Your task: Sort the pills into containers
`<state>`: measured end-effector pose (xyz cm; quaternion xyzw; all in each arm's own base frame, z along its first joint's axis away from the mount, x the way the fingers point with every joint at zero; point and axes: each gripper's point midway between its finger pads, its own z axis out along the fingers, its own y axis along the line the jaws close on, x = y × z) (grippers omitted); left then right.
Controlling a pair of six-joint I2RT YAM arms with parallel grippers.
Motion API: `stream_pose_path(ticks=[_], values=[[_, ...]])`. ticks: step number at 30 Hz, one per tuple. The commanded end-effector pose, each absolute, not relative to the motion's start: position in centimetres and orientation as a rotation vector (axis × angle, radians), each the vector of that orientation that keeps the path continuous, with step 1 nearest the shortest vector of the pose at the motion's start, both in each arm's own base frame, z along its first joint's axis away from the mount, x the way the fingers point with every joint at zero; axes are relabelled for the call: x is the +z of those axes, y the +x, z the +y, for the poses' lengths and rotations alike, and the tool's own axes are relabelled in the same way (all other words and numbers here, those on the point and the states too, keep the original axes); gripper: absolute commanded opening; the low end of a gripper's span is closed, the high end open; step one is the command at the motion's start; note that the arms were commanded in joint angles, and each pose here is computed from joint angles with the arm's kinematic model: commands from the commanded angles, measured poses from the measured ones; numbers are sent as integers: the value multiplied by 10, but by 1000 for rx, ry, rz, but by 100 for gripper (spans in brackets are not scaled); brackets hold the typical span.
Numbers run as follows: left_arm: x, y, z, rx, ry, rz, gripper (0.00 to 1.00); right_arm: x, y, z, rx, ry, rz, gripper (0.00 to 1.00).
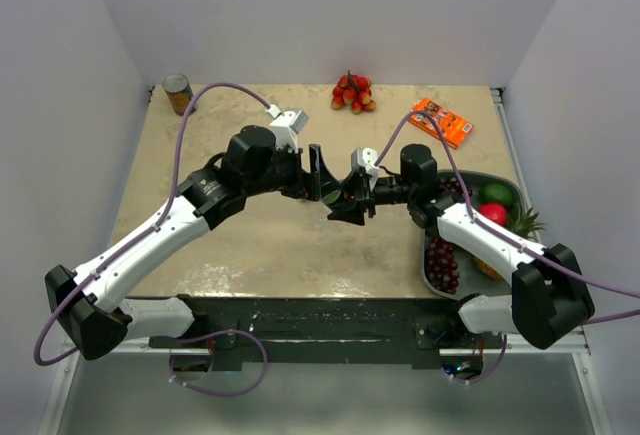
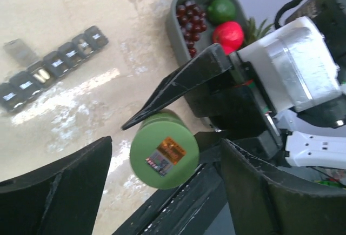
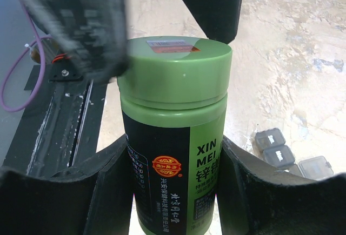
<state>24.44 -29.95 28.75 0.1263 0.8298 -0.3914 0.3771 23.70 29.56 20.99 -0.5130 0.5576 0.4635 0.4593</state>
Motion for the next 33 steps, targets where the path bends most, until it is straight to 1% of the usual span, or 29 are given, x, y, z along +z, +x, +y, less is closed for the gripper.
stream_pose_path(ticks=[1, 2, 4, 5, 7, 9, 13, 14, 16, 19, 20, 21, 23, 24, 25, 26, 30, 32, 33], values=[[300, 252, -294, -933, 300, 2106, 79, 243, 244, 300, 1080, -1274, 1245, 0], [299, 251, -295, -935, 310, 2112, 72, 243, 244, 300, 1080, -1276, 1243, 0], [292, 249, -298, -937, 341, 2130, 62, 242, 244, 300, 1081, -1274, 1247, 0], [290, 249, -299, -936, 351, 2135, 53, 242, 244, 300, 1082, -1273, 1248, 0], [286, 247, -300, -935, 395, 2139, 50, 243, 244, 299, 1079, -1272, 1246, 0], [285, 245, -301, -935, 436, 2130, 45, 244, 244, 299, 1077, -1271, 1245, 0], [289, 231, -308, -972, 663, 2048, 36, 244, 243, 300, 1079, -1274, 1242, 0], [288, 229, -308, -974, 702, 2035, 36, 244, 244, 300, 1078, -1273, 1243, 0], [284, 226, -308, -972, 780, 2022, 37, 244, 243, 300, 1079, -1274, 1242, 0], [278, 221, -311, -1025, 883, 2017, 48, 245, 243, 299, 1077, -1272, 1241, 0], [276, 220, -310, -1040, 910, 2019, 49, 245, 243, 300, 1078, -1273, 1240, 0], [273, 215, -312, -1078, 957, 2015, 49, 245, 243, 300, 1077, -1274, 1239, 0], [267, 220, -304, -1051, 998, 2015, 49, 247, 243, 299, 1076, -1273, 1234, 0], [264, 217, -304, -1055, 1060, 1985, 48, 247, 243, 299, 1076, -1273, 1234, 0], [263, 219, -301, -1050, 1082, 1972, 45, 247, 242, 299, 1077, -1274, 1233, 0], [261, 219, -298, -1038, 1101, 1968, 44, 247, 242, 299, 1077, -1274, 1234, 0], [272, 225, -292, -981, 1219, 1814, 47, 247, 242, 300, 1080, -1277, 1231, 0], [284, 233, -293, -952, 1197, 1769, 61, 247, 242, 299, 1079, -1276, 1232, 0], [292, 240, -292, -921, 1133, 1775, 69, 246, 241, 299, 1081, -1277, 1233, 0]])
